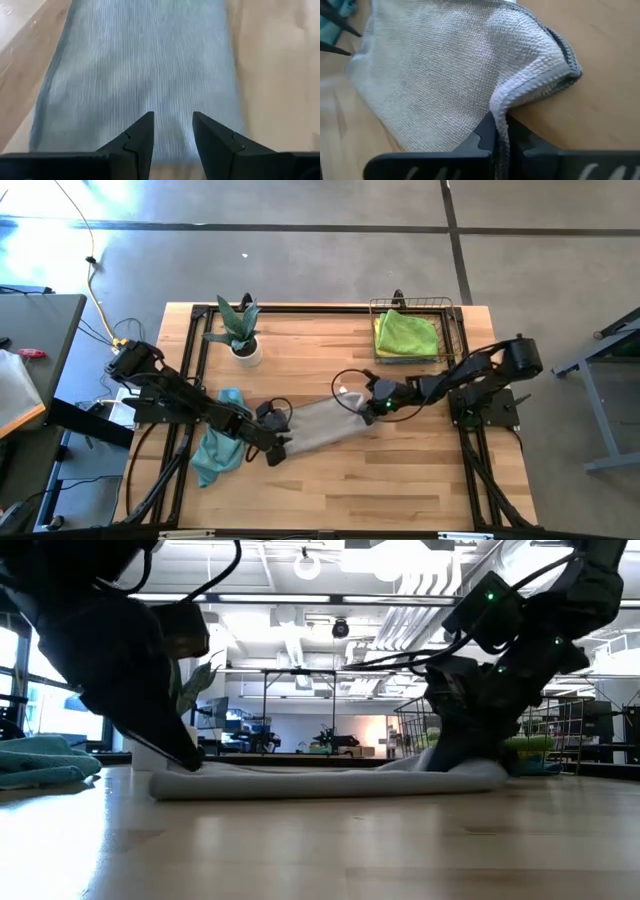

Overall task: Fold microfiber towels
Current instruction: Fold the gray towel

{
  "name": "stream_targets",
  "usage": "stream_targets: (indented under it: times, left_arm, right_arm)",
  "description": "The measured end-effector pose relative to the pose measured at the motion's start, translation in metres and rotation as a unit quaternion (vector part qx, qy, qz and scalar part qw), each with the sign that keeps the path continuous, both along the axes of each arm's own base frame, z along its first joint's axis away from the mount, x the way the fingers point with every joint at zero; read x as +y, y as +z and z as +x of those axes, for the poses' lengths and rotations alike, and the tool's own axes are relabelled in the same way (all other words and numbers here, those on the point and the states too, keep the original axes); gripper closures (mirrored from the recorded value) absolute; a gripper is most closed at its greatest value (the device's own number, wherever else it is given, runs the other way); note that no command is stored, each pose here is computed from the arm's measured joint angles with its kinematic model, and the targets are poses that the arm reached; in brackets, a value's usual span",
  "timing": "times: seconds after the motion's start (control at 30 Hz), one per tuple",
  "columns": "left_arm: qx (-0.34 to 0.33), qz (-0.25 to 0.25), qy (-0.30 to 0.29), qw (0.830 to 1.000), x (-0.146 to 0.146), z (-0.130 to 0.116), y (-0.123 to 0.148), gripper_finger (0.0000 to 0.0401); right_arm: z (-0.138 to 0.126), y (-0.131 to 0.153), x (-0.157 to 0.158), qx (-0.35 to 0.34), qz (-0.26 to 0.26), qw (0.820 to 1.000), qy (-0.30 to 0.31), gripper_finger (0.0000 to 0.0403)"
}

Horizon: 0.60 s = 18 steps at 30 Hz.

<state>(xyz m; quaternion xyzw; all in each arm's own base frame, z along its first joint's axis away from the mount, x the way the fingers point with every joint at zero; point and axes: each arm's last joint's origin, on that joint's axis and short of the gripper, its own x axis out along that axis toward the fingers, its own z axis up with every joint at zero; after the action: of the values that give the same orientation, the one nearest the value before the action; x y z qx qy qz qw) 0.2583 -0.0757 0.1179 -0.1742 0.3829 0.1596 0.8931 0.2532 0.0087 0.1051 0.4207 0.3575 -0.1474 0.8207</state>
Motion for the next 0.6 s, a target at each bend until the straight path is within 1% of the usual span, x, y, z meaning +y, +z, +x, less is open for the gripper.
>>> stream_targets:
  times: [0.07, 0.17, 0.27, 0.4, 0.5, 0.6]
  left_arm:
    - [-0.004, -0.007, -0.007, 1.000, 0.000, 0.000, 0.003, 0.0275]
    - [-0.008, -0.002, -0.021, 1.000, 0.000, 0.000, 0.007, 0.0275]
    - [-0.014, 0.001, -0.025, 1.000, 0.000, 0.001, 0.009, 0.0275]
    - [-0.012, 0.002, -0.026, 1.000, 0.002, 0.001, 0.009, 0.0275]
    - [-0.011, 0.001, -0.025, 1.000, 0.003, 0.001, 0.009, 0.0275]
    - [-0.009, 0.004, -0.028, 1.000, 0.003, 0.001, 0.009, 0.0275]
  right_arm:
    - [-0.005, 0.005, -0.001, 0.013, 0.000, 1.000, -0.002, 0.0401]
    - [-0.013, 0.014, -0.001, 0.033, -0.001, 0.999, -0.003, 0.0402]
    - [-0.018, 0.027, -0.002, 0.086, -0.013, 0.996, -0.008, 0.0402]
    - [-0.018, 0.052, -0.003, 0.169, -0.053, 0.984, -0.010, 0.0402]
    - [-0.013, 0.071, -0.004, 0.206, -0.074, 0.976, -0.006, 0.0402]
    - [-0.007, 0.080, -0.005, 0.243, -0.086, 0.966, -0.004, 0.0402]
